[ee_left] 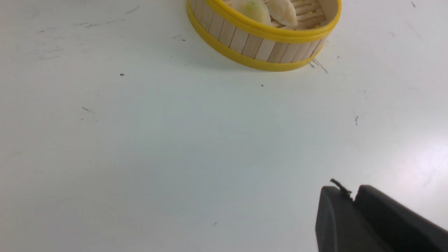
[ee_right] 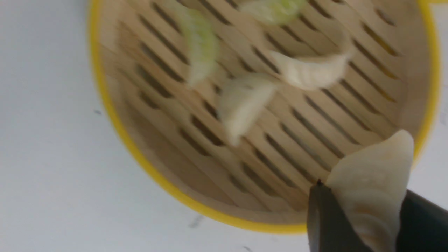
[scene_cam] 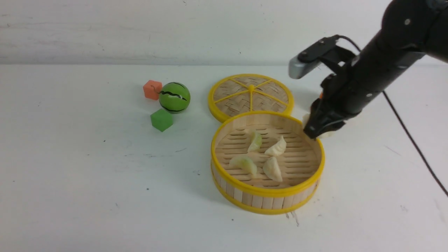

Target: Put the dumplings into the steamer on the white table.

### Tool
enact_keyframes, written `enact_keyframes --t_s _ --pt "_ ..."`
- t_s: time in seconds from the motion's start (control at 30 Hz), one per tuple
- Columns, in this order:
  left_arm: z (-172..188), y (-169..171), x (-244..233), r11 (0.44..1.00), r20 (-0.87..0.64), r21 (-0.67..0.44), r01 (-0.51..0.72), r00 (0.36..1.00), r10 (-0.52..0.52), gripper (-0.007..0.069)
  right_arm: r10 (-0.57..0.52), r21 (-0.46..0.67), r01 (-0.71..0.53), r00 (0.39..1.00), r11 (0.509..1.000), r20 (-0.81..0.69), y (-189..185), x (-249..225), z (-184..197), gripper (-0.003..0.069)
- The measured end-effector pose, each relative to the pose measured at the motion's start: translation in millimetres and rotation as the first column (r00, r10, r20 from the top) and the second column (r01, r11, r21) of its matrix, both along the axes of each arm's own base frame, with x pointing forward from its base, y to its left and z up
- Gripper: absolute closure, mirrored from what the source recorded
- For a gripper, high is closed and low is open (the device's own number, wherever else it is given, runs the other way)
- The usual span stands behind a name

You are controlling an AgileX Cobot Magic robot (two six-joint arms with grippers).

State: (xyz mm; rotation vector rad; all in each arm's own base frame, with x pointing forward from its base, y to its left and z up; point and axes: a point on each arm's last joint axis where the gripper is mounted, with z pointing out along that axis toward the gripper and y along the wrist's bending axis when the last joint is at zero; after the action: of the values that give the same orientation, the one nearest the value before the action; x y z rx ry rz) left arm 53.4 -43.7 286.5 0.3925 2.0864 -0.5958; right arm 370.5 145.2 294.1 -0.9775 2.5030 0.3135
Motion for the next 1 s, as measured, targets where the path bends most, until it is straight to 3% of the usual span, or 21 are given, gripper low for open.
enact_keyframes --t_s 0.27,0.47,0.57,0.7,0.77,0.83,0.9,1.0 --pt "-1.2 0.4 -0.5 1.0 -0.011 0.011 0.001 1.0 -0.001 0.0551 -0.156 0.014 0.157 0.985 0.987 -0.076 30.6 12.3 -40.5 0.0465" --pt "-4.0 1.2 -2.0 0.999 -0.039 0.032 0.004 0.999 -0.003 0.0547 -0.292 -0.071 0.285 0.948 0.956 -0.125 28.0 25.2 -80.0 0.0465" --pt "-4.1 1.3 -2.0 0.999 -0.04 0.033 0.004 0.999 -0.003 0.0545 -0.305 -0.074 0.297 0.944 0.952 -0.126 27.7 25.9 -81.4 0.0428" --pt "-4.1 1.3 -1.9 0.999 -0.039 0.034 0.004 0.999 -0.003 0.0539 -0.304 -0.08 0.295 0.943 0.952 -0.134 27.4 24.9 -81.0 0.0284" --pt "-4.1 1.3 -1.9 0.999 -0.039 0.034 0.004 0.999 -0.003 0.0536 -0.3 -0.093 0.289 0.942 0.953 -0.151 25.7 20.1 -74.4 0.0214" --pt "-4.2 1.4 -2.0 0.999 -0.04 0.035 0.004 0.999 -0.003 0.0533 -0.292 -0.09 0.281 0.944 0.955 -0.151 24.0 14.9 -63.0 0.0197" --pt "-4.2 1.4 -2.0 0.999 -0.04 0.035 0.004 0.999 -0.003 0.0531 -0.275 -0.065 0.269 0.952 0.961 -0.13 21.8 7.1 -41.8 0.0203" --pt "-4.2 1.4 -2.0 0.999 -0.04 0.035 0.004 0.999 -0.003 0.0526 -0.256 0.014 0.258 0.965 0.966 -0.055 15.5 -13.3 8.7 0.028"
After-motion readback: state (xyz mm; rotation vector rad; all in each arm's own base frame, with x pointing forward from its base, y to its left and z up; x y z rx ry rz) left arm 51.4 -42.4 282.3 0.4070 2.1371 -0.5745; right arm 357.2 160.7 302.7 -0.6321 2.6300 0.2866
